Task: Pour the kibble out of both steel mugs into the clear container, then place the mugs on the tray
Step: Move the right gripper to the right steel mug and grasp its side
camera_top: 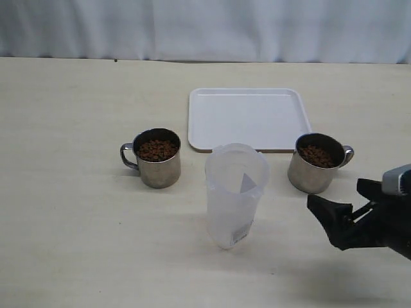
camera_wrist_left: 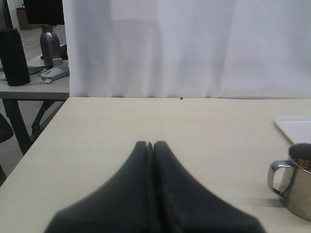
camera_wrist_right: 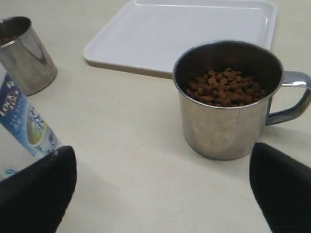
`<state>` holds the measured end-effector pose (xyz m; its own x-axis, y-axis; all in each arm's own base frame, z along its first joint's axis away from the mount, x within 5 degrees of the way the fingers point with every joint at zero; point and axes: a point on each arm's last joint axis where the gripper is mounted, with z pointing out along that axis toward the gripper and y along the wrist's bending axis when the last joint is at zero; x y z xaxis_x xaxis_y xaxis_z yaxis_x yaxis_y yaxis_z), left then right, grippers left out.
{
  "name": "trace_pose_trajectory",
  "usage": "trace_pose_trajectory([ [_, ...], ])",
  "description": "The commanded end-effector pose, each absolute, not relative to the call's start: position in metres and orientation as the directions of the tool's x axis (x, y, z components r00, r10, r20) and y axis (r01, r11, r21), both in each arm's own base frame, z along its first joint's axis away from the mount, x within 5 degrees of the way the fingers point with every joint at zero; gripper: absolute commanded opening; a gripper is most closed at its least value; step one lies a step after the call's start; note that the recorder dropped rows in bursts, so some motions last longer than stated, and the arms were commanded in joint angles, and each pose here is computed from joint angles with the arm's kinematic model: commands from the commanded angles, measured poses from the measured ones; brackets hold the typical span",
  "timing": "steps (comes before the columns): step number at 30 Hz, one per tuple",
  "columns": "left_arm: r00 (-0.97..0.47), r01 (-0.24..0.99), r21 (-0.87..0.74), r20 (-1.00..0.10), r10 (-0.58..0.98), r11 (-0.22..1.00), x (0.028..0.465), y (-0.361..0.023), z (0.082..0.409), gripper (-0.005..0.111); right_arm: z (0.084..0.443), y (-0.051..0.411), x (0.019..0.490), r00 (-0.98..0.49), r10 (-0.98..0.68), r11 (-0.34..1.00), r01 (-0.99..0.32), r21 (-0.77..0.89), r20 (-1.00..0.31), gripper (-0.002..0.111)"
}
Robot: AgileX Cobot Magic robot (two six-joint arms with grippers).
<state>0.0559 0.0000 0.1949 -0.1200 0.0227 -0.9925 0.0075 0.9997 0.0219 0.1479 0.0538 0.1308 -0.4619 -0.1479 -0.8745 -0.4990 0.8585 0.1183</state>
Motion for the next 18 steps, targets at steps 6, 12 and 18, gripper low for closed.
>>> trace_pose_trajectory([
  [6, -0.109, 0.007, 0.02, -0.994, 0.021, 1.0, 0.056, 0.0, 0.195, 0.0, 0.117, 0.054, 0.185, -0.53, -0.185, 0.872, -0.477, 0.11, -0.828, 0.08],
  [12, -0.109, 0.007, 0.02, -0.994, 0.021, 1.0, 0.056, 0.0, 0.195, 0.0, 0.11, 0.056, 0.202, -0.523, -0.223, 0.863, -0.499, 0.083, -0.823, 0.08],
  [18, -0.109, 0.007, 0.02, -0.994, 0.021, 1.0, 0.056, 0.0, 0.195, 0.0, 0.098, 0.058, 0.222, -0.51, -0.285, 0.846, -0.532, 0.037, -0.811, 0.08],
])
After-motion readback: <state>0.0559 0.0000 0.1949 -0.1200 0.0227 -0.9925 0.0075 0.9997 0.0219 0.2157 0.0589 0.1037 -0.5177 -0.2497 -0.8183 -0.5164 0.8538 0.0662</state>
